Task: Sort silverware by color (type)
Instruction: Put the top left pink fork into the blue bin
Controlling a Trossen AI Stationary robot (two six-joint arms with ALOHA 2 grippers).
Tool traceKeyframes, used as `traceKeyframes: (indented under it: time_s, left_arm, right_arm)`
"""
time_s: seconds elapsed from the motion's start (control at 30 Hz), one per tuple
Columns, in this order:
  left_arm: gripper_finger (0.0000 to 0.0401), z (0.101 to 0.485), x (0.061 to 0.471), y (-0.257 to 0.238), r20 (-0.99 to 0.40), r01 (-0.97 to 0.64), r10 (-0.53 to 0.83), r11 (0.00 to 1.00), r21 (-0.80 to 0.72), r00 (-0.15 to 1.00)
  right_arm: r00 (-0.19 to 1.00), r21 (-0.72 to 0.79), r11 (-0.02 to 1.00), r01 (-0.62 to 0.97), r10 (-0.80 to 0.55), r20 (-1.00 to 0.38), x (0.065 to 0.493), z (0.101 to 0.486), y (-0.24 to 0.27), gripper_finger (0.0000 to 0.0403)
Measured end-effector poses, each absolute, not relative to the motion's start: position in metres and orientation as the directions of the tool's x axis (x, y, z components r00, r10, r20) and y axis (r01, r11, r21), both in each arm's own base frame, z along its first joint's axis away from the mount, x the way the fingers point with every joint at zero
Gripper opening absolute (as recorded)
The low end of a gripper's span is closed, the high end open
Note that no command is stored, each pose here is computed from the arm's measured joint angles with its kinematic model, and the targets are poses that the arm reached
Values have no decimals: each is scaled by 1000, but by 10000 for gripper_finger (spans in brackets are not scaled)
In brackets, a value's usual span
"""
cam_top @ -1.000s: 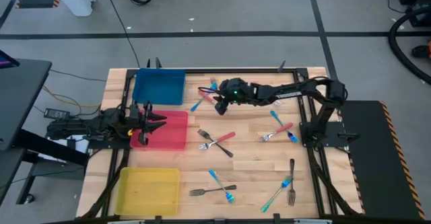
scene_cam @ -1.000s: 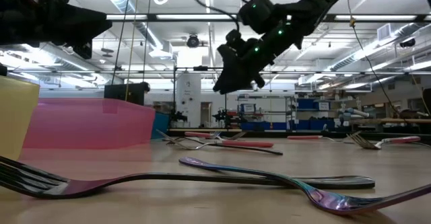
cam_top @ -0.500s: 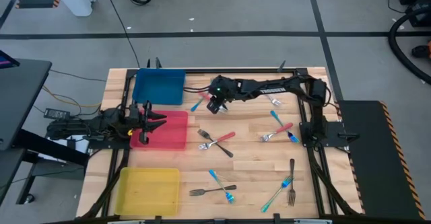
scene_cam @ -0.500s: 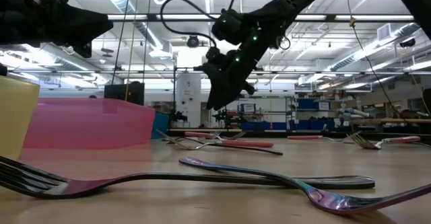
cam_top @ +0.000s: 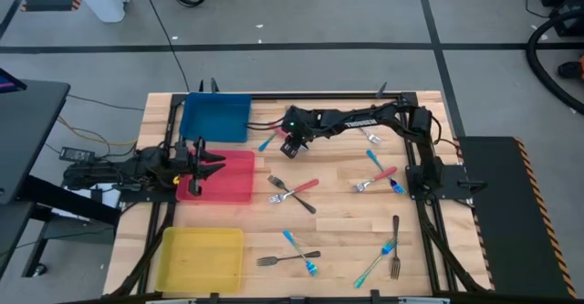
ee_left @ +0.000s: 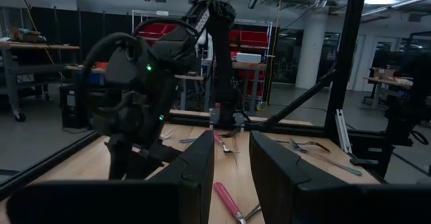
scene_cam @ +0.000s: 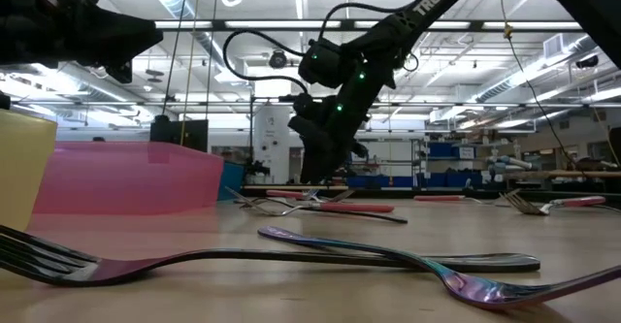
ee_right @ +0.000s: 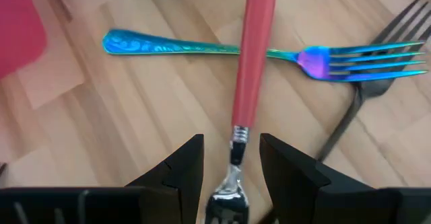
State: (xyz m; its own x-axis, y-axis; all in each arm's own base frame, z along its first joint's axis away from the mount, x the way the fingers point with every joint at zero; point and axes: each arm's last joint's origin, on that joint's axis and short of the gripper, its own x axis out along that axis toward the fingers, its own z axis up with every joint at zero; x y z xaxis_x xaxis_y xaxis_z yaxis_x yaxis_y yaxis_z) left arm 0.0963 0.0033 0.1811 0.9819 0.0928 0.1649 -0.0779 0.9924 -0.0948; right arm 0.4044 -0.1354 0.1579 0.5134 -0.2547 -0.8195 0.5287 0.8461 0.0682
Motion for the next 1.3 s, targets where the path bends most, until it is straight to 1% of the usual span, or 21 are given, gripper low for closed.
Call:
traceKeyframes:
  time_s: [0.27, 0.5, 0.6, 0.87, 1.0, 1.1, 1.3]
  left_arm:
    - [96, 181, 96, 3, 165, -78, 93, 992, -95, 982]
    - [96, 181, 96, 3, 164, -78, 93, 992, -96, 982]
    - [96, 181, 96, 3, 159, -76, 92, 992, -101, 983]
    - [96, 180, 96, 3, 158, -76, 92, 991, -106, 983]
    - [96, 180, 96, 3, 158, -72, 92, 989, -129, 983]
    - [96, 180, 96, 3, 158, -68, 92, 986, -150, 983]
    - [96, 180, 96, 3, 158, -67, 92, 985, -157, 983]
  right_arm:
    - [503, 46, 850, 525, -266, -822, 402, 157, -142, 153]
    - [480, 24, 861, 509, -260, -838, 404, 142, -142, 153]
    - [468, -2, 855, 519, -287, -836, 405, 138, -142, 153]
    - [484, 8, 857, 515, -283, -828, 406, 139, -143, 153]
    - [463, -9, 849, 529, -297, -835, 404, 138, -146, 151]
    - [454, -20, 837, 547, -317, -833, 403, 138, -149, 142]
    - [463, -10, 836, 549, -314, -829, 403, 139, -151, 108]
